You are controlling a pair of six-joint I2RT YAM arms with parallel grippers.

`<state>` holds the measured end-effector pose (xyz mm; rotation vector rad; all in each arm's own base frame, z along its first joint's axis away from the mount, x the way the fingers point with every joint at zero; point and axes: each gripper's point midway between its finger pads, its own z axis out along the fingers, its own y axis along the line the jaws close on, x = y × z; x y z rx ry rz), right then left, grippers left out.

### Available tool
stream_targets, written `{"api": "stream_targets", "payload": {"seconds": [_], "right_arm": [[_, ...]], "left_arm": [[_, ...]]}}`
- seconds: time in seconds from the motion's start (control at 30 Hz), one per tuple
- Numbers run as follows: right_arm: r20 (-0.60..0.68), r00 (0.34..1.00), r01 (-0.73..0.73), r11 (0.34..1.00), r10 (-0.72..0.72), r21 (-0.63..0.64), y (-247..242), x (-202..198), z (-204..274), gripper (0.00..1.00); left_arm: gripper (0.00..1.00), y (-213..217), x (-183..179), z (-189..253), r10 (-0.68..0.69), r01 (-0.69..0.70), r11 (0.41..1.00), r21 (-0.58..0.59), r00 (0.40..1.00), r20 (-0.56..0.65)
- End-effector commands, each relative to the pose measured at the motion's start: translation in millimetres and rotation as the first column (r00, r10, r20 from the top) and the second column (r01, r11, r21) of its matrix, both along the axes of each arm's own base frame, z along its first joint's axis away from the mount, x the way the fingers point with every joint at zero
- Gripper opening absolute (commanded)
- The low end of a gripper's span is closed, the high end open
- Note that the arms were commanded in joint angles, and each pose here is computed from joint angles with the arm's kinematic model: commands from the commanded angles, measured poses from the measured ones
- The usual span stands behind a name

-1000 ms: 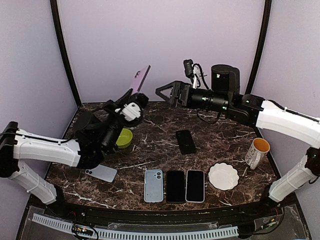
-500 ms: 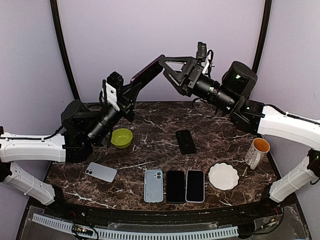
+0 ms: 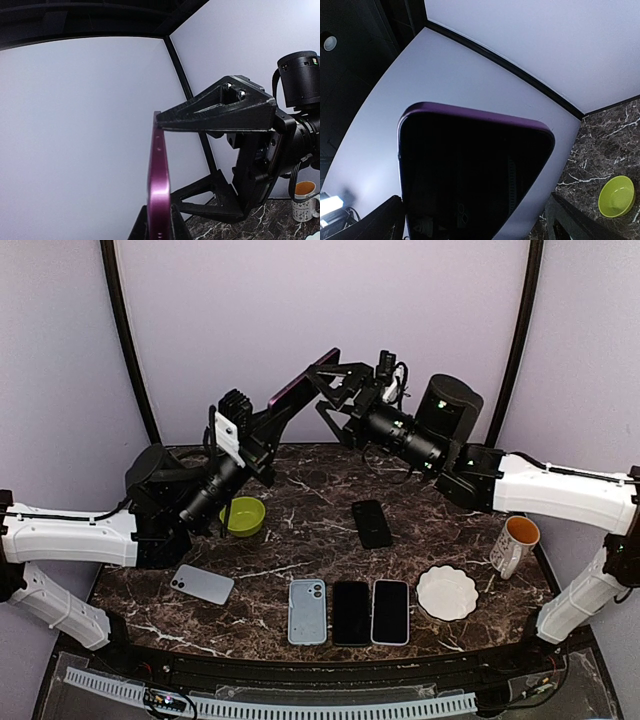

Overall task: Put the phone into the phone case
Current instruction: Pass from the left arm to the right

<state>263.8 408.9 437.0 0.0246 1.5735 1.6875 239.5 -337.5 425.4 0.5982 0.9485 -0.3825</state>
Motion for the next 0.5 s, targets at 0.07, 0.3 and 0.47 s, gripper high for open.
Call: {"api": "stream_targets", "payload": {"seconds": [0.07,0.3,0.47], "right_arm": [[0.054,0.998,-0.031,0.998,0.028,0.046,10.0,0.2,22.2,0.98],[0.055,0.995,-0.085,0.994,0.081,0.070,20.4,1.1,20.8,0.86],[0.065,0.995,-0.077,0.991,0.070,0.107,11.6,-0.2,20.0,0.58]], "left_arm": [[0.00,13.9,-15.4,33.9,-0.019,0.028,0.994,-0.106,0.996,0.084],[0.00,8.2,-20.6,29.7,-0.028,0.037,0.996,-0.080,0.994,0.105],[0.00,5.7,-21.5,26.3,-0.035,0.042,0.997,-0.067,0.994,0.105]]}}
